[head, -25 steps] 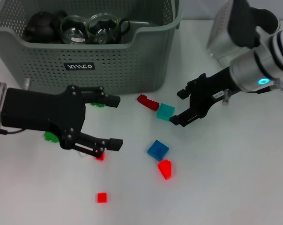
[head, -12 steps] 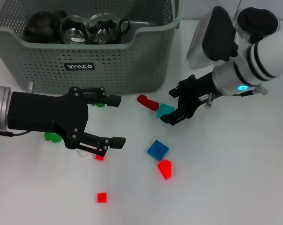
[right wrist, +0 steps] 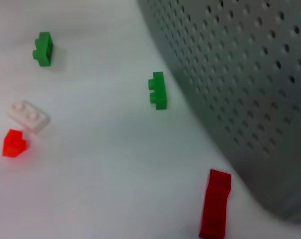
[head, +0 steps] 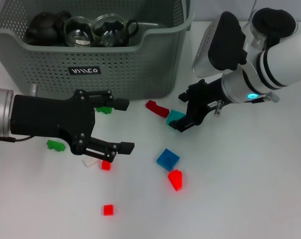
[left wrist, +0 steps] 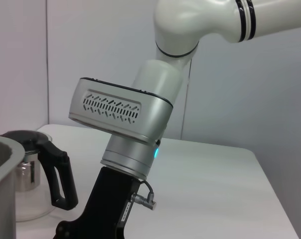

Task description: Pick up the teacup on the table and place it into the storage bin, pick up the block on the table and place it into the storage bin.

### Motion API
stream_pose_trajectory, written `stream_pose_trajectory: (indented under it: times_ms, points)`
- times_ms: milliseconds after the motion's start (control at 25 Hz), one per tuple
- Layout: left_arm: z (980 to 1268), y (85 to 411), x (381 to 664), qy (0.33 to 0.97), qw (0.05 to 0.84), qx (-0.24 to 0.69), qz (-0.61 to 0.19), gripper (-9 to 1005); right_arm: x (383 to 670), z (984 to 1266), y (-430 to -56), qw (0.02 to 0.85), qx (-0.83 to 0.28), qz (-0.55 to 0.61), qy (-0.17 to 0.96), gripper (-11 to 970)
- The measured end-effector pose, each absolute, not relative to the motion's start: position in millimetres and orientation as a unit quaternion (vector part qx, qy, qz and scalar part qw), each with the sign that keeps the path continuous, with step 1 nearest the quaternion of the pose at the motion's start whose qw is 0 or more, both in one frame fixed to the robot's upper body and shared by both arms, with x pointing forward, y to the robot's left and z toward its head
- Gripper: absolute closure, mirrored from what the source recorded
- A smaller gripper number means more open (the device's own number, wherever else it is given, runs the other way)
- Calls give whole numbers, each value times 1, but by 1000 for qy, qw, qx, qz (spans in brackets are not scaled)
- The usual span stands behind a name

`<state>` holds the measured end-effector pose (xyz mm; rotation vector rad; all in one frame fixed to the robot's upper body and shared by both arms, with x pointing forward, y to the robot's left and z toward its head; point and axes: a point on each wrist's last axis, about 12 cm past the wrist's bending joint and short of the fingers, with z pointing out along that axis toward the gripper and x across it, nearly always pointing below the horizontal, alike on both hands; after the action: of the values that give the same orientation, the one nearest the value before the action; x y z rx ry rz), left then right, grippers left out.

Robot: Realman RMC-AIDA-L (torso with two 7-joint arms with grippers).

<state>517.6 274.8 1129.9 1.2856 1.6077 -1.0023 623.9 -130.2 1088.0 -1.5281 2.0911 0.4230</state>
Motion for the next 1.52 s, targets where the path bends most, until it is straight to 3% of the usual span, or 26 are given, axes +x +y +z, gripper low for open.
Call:
stream_pose_trajectory:
  times_ms: [720, 960, 1120, 1360, 1520]
  points:
    - [1126, 277, 520, 649, 419, 499, -392, 45, 620, 1081, -121, 250, -569, 149, 769, 260]
    - [1126, 277, 520, 649, 420, 499, -392, 45, 618, 1082, -120, 243, -574, 153, 767, 497]
    - [1127, 279, 519, 650, 419, 497, -393, 45, 615, 1085, -123, 242, -577, 164, 763, 542]
    - [1123, 289, 513, 663, 413, 489, -389, 45, 601, 1113, -131, 250, -571, 208, 754, 541]
    - [1115, 300, 504, 681, 412, 472, -378, 45, 589, 1158, -132, 264, -579, 242, 733, 540]
